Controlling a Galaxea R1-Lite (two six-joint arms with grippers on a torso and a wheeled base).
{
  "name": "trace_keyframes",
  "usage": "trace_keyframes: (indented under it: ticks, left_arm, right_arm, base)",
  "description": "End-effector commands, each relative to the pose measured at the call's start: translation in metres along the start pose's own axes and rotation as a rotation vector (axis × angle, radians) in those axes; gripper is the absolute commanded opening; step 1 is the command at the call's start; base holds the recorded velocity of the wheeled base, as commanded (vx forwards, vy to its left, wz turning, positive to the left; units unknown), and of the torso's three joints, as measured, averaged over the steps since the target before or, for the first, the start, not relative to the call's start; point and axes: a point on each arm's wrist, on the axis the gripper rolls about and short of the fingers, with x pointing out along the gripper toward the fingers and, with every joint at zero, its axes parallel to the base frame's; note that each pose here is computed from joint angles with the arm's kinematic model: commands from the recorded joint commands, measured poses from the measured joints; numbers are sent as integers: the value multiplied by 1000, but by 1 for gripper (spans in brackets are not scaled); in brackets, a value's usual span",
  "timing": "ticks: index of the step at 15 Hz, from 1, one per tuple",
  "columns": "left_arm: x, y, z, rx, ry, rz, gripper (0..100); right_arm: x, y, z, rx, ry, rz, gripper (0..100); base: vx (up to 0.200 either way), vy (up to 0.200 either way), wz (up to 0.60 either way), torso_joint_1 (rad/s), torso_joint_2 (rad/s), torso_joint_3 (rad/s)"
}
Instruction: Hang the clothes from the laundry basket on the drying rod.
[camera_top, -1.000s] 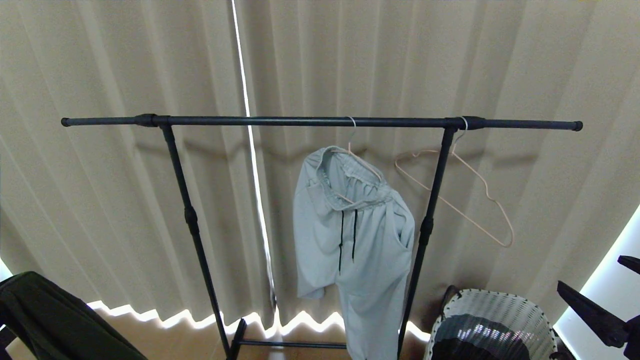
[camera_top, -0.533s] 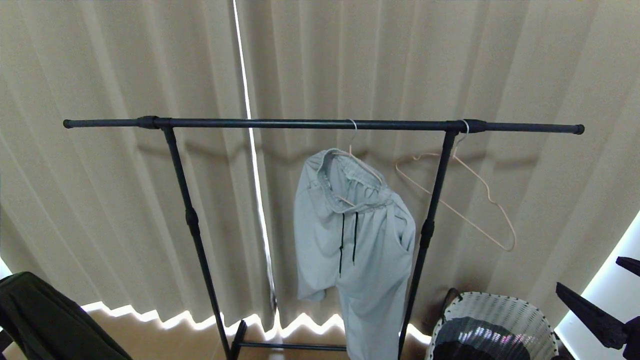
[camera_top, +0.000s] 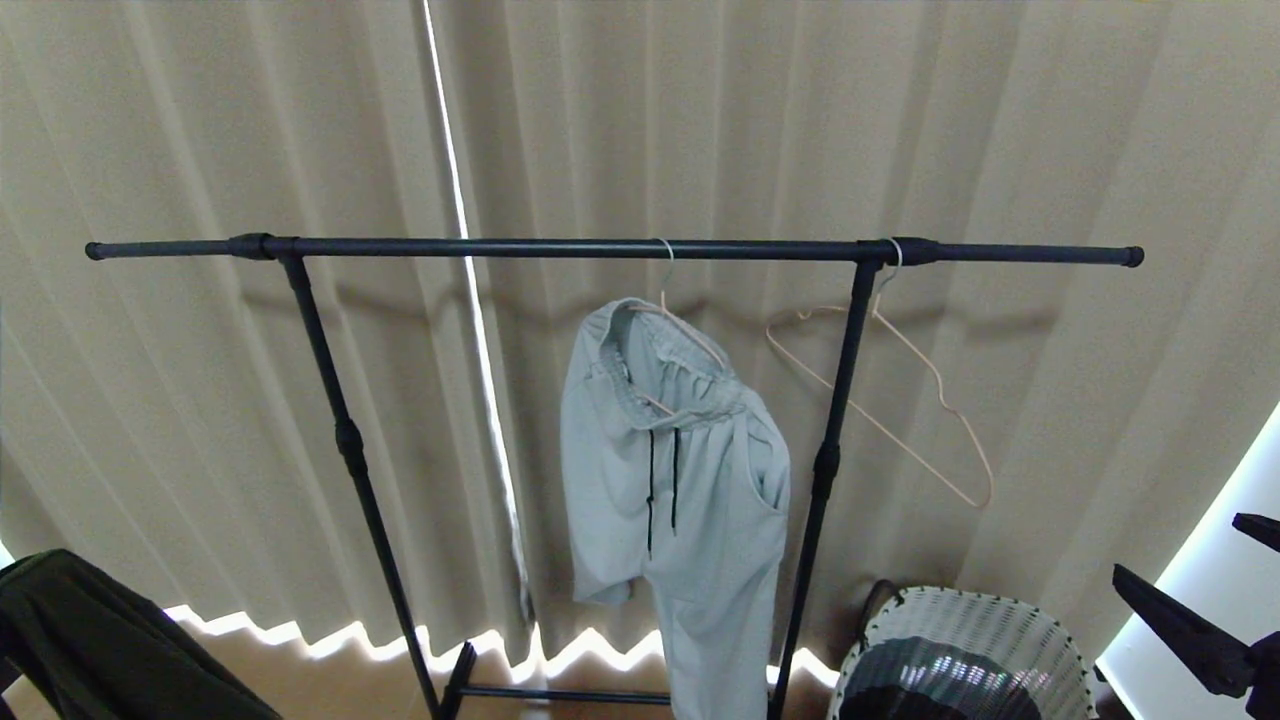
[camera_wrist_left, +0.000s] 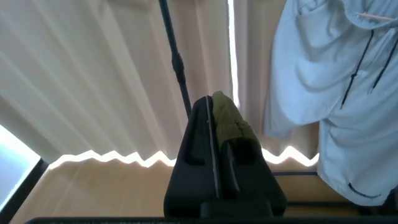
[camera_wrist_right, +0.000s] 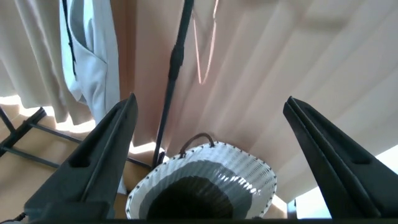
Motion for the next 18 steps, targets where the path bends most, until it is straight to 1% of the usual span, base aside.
trace_keyframes:
  ticks: [1,10,13,14,16,17,18]
  left_arm:
    - [0,0,0,-1,2,-1,0]
    - [-1,0,-1,1,-2,0,0]
    - [-4,-2,-3,6,-17,-30,0]
    - [-7,-5,-4,10,-30,-72,0]
    - [-11,-7,-8,23,-48,-118,0]
    - [-11,-7,-8,23,-48,-118,0]
    - [-11,-9,-7,28,-58,-143,0]
  right_arm:
    - [0,0,0,-1,-4,2,100]
    - [-1,0,2,-3,-19,0,100]
    - [1,-2,11,-6,-41,-1,100]
    - [6,-2,13,-4,-32,37,100]
    - [29,-8,24,3,16,53,100]
    - [29,-8,24,3,16,53,100]
    - [51,-14,38,6,49,59,100]
  base:
    - [0,0,0,0,0,0]
    - [200,0,0,2,1,2]
    - [0,0,0,0,0,0]
    - [0,0,0,0,0,0]
    - [0,0,0,0,0,0]
    - [0,0,0,0,0,0]
    - [0,0,0,0,0,0]
